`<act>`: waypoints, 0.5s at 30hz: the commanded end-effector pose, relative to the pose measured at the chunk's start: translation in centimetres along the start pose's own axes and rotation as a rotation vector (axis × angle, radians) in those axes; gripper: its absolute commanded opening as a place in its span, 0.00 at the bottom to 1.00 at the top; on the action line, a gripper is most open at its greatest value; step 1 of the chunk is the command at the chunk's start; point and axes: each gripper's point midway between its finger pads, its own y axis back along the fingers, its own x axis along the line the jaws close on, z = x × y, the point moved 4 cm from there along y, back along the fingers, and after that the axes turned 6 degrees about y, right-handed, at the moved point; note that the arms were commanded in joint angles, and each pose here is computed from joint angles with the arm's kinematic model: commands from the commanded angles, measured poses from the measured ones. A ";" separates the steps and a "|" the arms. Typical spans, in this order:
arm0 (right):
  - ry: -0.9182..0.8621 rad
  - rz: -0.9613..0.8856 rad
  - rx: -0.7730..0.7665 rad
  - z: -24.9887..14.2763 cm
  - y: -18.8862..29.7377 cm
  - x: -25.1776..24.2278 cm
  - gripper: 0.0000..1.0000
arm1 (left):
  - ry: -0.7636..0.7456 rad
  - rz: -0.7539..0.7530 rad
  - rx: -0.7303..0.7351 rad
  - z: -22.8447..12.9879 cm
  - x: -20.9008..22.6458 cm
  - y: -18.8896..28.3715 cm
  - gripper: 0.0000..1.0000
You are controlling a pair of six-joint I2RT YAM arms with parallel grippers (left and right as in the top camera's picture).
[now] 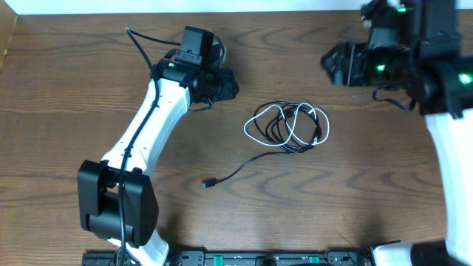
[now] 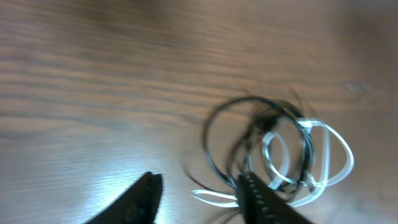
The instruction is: Untangle cables
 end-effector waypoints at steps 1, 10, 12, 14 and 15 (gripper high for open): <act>0.015 -0.037 0.255 -2.6 -6.0 -1.0 0.74 | 0.070 0.089 -0.089 2.7 4.4 1.8 0.46; 0.106 -0.047 0.698 -8.9 -19.1 -1.7 0.71 | 0.194 0.030 -0.075 3.8 8.1 3.6 0.46; 0.136 -0.099 0.751 -10.3 -22.7 -2.5 0.66 | 0.204 0.029 -0.076 3.8 8.1 3.6 0.46; 0.141 -0.102 0.784 -11.4 -25.0 -2.4 0.60 | 0.204 0.029 -0.076 3.8 8.1 3.6 0.46; 0.135 -0.109 0.805 -12.1 -26.1 -2.4 0.55 | 0.204 0.029 -0.075 3.8 8.1 3.6 0.46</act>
